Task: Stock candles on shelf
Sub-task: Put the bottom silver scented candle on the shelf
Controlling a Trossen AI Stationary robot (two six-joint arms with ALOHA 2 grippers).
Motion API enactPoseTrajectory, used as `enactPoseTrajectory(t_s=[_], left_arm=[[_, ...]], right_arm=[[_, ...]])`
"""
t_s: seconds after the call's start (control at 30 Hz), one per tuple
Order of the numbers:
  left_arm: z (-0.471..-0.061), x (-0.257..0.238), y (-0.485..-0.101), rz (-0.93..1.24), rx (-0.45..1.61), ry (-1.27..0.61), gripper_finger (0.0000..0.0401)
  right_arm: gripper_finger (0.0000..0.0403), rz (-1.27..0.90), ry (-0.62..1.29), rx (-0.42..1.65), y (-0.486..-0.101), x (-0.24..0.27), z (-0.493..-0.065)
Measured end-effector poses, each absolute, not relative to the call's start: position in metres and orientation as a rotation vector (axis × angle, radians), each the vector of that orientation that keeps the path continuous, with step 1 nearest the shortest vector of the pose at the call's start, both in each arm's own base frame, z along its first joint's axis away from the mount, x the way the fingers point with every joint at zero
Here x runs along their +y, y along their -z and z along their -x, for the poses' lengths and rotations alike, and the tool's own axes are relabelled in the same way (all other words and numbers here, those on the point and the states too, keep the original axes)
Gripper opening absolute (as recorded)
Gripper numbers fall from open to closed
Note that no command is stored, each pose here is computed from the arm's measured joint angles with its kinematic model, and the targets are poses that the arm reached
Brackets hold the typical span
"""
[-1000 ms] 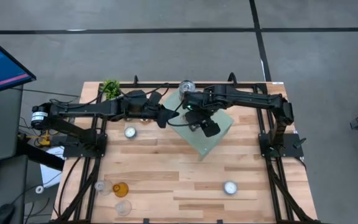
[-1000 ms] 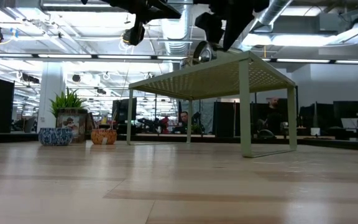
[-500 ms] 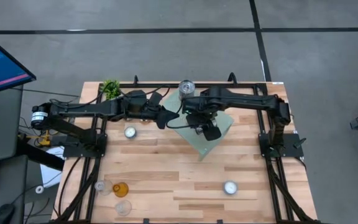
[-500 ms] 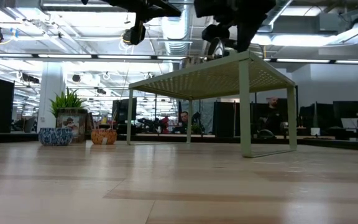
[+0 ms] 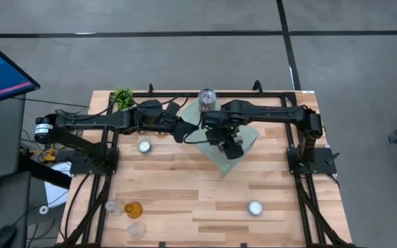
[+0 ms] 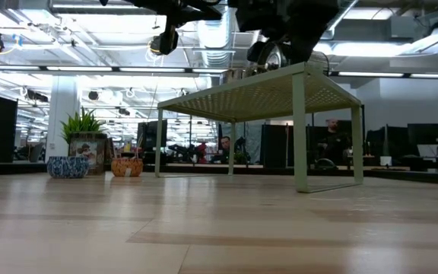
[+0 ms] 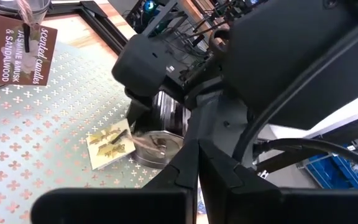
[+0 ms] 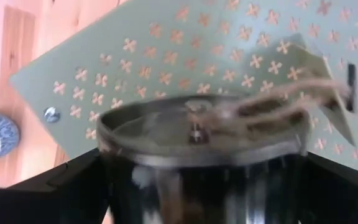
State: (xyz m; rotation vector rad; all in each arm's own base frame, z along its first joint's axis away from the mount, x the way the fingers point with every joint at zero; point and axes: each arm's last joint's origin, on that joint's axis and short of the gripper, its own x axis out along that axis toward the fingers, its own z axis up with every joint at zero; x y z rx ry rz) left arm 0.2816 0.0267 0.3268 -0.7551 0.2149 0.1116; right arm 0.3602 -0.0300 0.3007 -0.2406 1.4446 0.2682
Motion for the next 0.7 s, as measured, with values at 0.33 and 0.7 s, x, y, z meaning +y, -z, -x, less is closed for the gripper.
enactPoseTrajectory(t_s=[0.33, 0.7], left_arm=[[-0.282, 0.027, -0.327, 0.755, 0.216, -0.109, 0.0008], [-0.281, 0.025, -0.327, 0.754, 0.232, -0.06, 0.0008]], right_arm=[[0.0333, 0.203, -0.278, 1.33, -0.307, -0.034, -0.366], [0.0333, 0.067, -0.227, 1.019, -0.363, -0.051, -0.342]])
